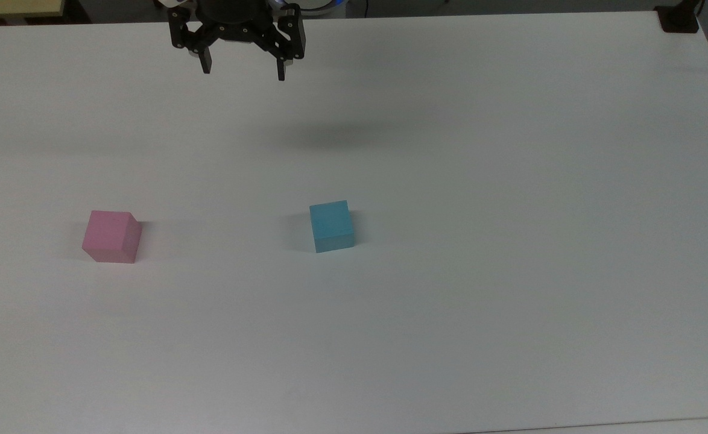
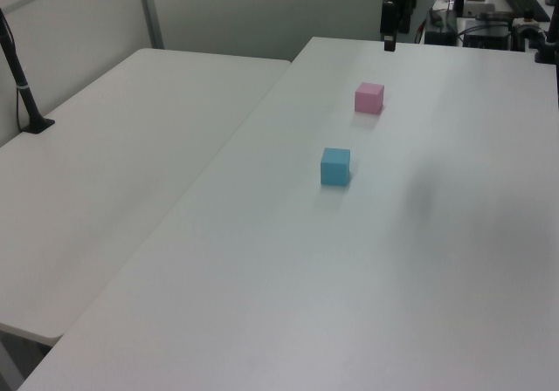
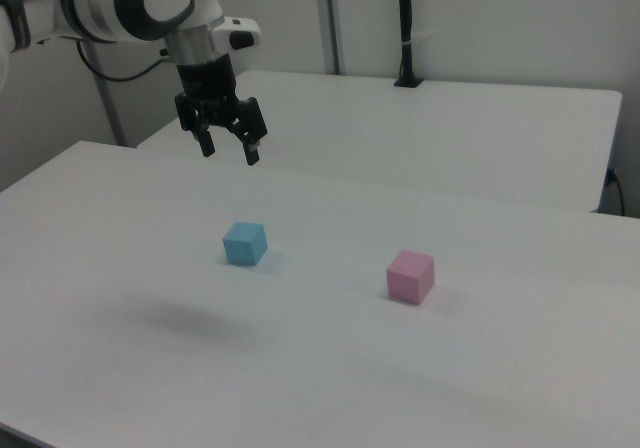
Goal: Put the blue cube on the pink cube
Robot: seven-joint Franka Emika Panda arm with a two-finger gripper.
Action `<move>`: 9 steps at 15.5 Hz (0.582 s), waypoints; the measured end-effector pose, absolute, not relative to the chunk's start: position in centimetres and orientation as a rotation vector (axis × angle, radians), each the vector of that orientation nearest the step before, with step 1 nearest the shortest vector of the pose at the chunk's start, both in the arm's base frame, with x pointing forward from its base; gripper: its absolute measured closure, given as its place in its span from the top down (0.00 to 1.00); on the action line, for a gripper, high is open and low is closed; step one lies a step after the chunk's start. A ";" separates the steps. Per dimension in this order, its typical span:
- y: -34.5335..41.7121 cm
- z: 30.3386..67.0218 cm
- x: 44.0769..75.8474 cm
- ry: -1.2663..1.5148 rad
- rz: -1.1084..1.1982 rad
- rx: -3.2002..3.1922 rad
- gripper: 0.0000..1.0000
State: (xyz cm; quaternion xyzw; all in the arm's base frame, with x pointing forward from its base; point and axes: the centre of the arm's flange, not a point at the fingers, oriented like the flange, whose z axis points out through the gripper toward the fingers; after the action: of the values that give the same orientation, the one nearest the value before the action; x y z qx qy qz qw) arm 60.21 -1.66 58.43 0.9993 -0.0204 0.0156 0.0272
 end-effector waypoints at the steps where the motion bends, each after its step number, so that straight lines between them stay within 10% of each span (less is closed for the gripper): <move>1: -1.7 58.4 60.2 -0.064 0.047 3.086 1.00; 9: -2.1 58.2 60.3 -0.081 0.041 3.085 1.00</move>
State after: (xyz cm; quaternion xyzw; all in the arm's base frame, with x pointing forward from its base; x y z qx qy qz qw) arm 60.27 -2.11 58.17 0.9992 -0.0262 0.0133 0.0274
